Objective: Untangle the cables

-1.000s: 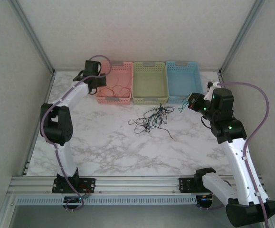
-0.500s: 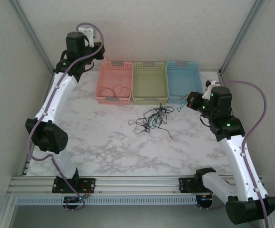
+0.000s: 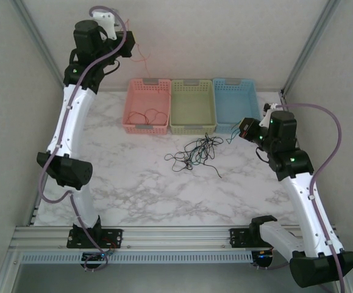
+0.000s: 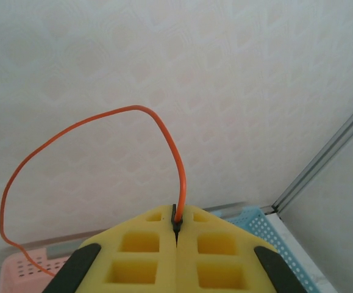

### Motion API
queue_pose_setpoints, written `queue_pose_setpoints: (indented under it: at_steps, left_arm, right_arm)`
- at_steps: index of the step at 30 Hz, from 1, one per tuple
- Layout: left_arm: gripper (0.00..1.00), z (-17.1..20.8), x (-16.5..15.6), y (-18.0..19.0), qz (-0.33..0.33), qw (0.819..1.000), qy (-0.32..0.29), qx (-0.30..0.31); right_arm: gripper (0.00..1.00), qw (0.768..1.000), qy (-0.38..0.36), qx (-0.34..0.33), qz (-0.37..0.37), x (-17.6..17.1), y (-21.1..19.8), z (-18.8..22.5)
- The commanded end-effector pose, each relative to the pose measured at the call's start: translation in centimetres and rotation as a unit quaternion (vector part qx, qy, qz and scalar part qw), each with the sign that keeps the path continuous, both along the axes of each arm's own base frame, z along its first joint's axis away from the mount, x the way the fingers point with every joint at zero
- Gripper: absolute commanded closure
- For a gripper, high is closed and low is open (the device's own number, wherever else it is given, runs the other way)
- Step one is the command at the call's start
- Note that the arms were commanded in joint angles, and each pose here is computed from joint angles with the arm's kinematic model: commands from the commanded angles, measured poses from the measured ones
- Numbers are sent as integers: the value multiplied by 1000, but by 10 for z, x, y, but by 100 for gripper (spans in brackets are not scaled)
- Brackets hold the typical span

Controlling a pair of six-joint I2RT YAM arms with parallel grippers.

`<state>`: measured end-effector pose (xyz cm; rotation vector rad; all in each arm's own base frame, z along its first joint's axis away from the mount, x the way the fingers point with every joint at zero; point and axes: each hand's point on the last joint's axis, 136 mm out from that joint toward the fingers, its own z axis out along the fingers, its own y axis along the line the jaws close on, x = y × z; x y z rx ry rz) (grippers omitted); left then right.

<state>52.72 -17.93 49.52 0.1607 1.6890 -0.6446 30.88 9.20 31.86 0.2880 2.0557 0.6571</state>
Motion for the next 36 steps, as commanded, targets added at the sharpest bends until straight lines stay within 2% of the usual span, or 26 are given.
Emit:
queue_pose_setpoints:
  at_steps: [1, 7, 15, 21, 24, 29, 32, 36]
  left_arm:
    - [100, 32, -14, -13, -40, 998, -25, -32]
    - [100, 75, -38, -21, -77, 993, -73, -54]
    - [100, 99, -63, -23, -102, 988, -97, -67]
    - [100, 145, -110, -30, -166, 970, -148, -99]
    - [100, 155, -137, -37, -193, 964, -166, -84]
    - [100, 169, -163, -28, -173, 962, -201, -65]
    - [100, 161, -153, -22, -144, 969, -197, -45]
    - [100, 120, -112, -25, -113, 983, -146, -13]
  right_arm:
    - [100, 1000, -8, 10, 6, 2, 3, 2]
    - [100, 1000, -6, 17, 13, 4, 6, -1]
    - [100, 997, 6, 56, 58, 22, 29, 1]
    - [100, 994, 26, 76, 71, 35, 40, -15]
    - [100, 992, 36, 84, 81, 39, 45, -21]
    - [100, 992, 52, 83, 82, 43, 47, -33]
    - [100, 991, 58, 84, 84, 43, 48, -37]
    - [100, 991, 58, 84, 85, 41, 48, -37]
